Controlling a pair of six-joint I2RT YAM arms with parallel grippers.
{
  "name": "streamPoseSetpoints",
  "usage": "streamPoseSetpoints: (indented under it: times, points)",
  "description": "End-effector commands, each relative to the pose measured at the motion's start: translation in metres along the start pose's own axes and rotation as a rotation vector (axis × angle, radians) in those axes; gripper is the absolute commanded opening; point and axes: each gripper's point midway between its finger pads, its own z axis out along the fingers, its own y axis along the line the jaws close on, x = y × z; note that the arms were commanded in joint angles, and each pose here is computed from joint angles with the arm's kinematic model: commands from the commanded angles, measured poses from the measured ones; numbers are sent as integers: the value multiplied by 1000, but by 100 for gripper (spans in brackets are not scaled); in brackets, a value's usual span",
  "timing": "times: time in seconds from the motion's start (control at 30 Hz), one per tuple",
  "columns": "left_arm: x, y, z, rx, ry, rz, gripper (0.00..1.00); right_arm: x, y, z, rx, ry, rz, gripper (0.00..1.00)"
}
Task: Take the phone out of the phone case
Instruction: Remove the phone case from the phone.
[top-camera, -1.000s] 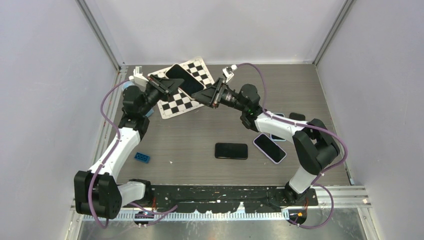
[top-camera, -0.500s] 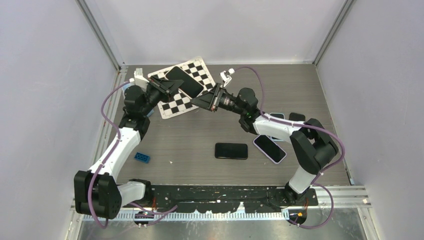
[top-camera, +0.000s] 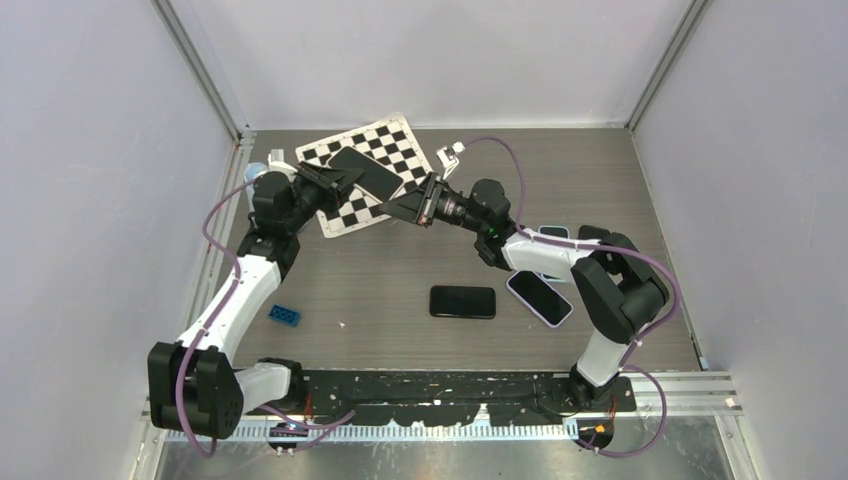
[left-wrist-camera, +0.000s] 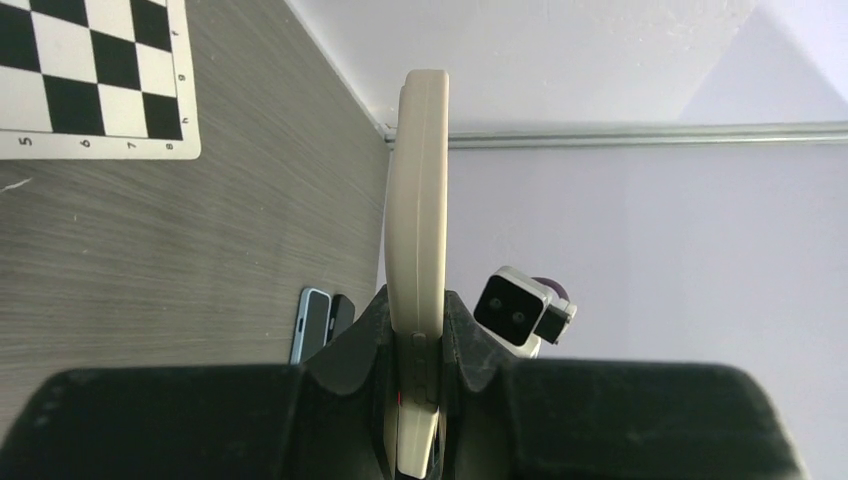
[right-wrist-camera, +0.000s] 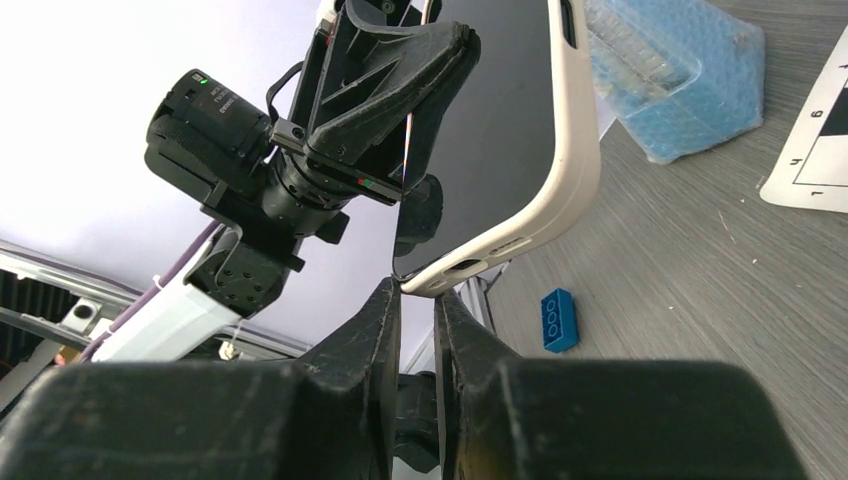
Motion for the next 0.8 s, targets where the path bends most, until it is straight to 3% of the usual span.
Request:
streamPoseSetpoints:
  times: [0.0,0.3,0.77]
  points:
    - [5,-47,-16,116,19,-33,0,-7,-5,2,20,-46,-95,1]
    - [13,-52,-18,165,77,-233,0,0,-40,0,122,-43,-105,1]
    - [12,-65,-26,258,93,-337,0,-19,-34,2,-37,-108,134,1]
